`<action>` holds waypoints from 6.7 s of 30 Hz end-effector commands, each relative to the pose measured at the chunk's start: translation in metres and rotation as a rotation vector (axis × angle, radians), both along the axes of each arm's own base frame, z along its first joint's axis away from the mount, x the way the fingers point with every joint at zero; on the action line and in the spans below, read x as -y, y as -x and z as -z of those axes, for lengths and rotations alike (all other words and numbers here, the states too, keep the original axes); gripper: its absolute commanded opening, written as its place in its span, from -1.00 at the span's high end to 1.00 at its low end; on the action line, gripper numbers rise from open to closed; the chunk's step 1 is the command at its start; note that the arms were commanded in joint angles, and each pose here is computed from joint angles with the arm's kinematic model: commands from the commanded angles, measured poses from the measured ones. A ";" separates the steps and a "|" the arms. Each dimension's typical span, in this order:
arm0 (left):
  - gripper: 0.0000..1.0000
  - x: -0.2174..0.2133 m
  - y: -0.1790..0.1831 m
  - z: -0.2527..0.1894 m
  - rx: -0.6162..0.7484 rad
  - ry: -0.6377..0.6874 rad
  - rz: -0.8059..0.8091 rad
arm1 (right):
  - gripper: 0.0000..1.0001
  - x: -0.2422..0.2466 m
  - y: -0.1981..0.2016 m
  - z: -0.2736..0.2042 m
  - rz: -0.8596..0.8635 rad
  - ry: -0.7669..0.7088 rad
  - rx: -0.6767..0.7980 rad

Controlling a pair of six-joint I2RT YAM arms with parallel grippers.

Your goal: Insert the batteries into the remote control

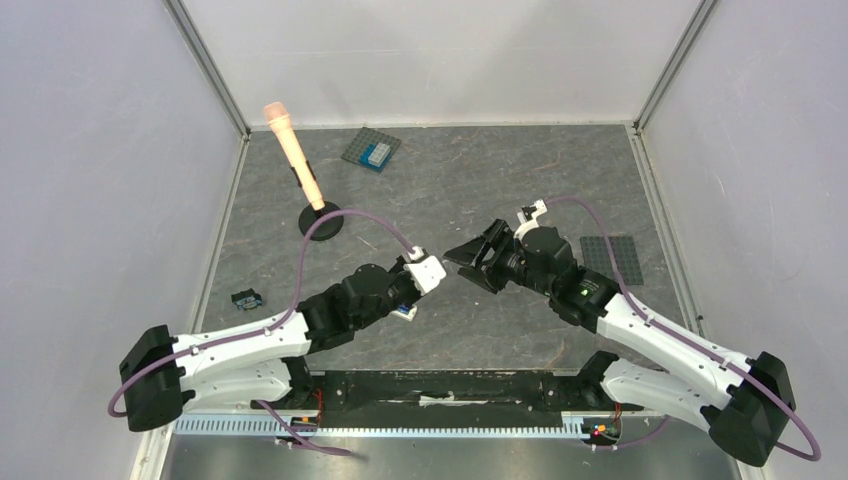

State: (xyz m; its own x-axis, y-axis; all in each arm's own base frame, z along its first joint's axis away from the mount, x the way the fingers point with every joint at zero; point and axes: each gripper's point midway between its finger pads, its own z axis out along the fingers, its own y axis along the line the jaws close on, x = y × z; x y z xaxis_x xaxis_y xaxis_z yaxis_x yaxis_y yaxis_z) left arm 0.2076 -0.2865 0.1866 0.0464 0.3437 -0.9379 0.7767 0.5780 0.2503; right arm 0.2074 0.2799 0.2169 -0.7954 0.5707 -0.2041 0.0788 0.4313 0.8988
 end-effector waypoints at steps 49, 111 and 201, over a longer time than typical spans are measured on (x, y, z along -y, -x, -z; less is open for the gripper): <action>-0.71 -0.083 0.030 0.017 -0.366 0.239 -0.588 | 1.00 -0.003 0.031 0.060 -0.140 -0.009 0.215; -0.44 -0.156 -0.005 0.107 -1.115 0.400 -0.858 | 1.00 -0.103 0.023 0.176 0.062 -0.151 -0.162; 0.14 -0.106 0.010 0.167 -1.427 0.263 -0.699 | 0.14 -0.097 0.038 0.172 -0.067 0.361 -0.292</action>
